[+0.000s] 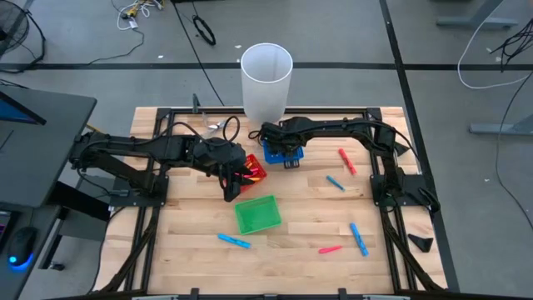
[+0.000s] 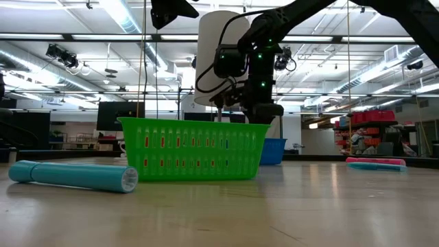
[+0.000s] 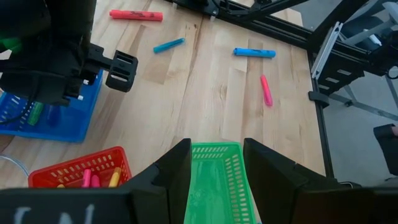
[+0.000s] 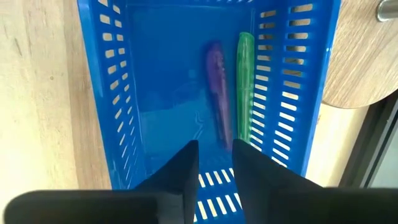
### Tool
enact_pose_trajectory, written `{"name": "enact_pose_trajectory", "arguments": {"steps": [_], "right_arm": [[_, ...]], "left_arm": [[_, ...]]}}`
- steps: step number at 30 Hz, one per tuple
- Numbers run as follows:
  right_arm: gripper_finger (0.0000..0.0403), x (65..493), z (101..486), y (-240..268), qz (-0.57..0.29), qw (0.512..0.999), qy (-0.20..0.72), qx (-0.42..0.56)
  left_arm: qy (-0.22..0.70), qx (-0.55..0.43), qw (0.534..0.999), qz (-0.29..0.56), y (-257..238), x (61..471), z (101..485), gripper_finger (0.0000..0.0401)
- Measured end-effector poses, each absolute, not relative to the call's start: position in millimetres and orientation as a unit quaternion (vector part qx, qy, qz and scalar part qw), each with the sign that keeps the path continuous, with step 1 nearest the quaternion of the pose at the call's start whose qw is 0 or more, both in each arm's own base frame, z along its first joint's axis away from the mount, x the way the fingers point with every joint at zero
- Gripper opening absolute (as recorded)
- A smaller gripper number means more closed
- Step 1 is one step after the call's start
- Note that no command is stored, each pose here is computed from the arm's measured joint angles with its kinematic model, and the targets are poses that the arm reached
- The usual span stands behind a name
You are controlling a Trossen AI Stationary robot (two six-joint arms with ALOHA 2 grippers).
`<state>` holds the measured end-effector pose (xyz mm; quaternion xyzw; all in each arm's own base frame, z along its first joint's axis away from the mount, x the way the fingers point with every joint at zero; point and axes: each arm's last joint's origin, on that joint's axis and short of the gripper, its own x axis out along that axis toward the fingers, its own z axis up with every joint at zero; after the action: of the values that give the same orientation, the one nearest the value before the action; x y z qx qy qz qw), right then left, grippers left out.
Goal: Pick & Place Markers
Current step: Put the blue pen into the blue bin
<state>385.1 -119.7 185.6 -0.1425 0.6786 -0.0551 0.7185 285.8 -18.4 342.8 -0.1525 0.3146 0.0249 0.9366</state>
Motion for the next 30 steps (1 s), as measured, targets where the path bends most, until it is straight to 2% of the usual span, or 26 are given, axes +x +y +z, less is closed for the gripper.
{"name": "enact_pose_trajectory", "arguments": {"steps": [10, 20, 25, 30], "right_arm": [[0.0100, 382.9, 188.4, -118.9, -0.078, 0.721, 0.679, -0.115], [0.0100, 371.2, 216.5, -98.1, -0.081, 0.720, 0.681, -0.107], [0.0101, 362.8, 230.2, -86.6, -0.102, 0.720, 0.683, -0.069], [0.0101, 353.8, 240.2, -77.4, -0.098, 0.720, 0.687, 0.015]], "left_arm": [[0.315, -0.152, 0.937, 0.025, -18.5, 285.8, 342.9, 0.0151], [0.314, -0.153, 0.937, 0.024, -18.6, 285.8, 342.7, 0.0151], [0.314, -0.152, 0.937, 0.025, -18.5, 285.7, 342.7, 0.0151], [0.314, -0.152, 0.937, 0.024, -18.5, 285.7, 342.8, 0.0151]]}}
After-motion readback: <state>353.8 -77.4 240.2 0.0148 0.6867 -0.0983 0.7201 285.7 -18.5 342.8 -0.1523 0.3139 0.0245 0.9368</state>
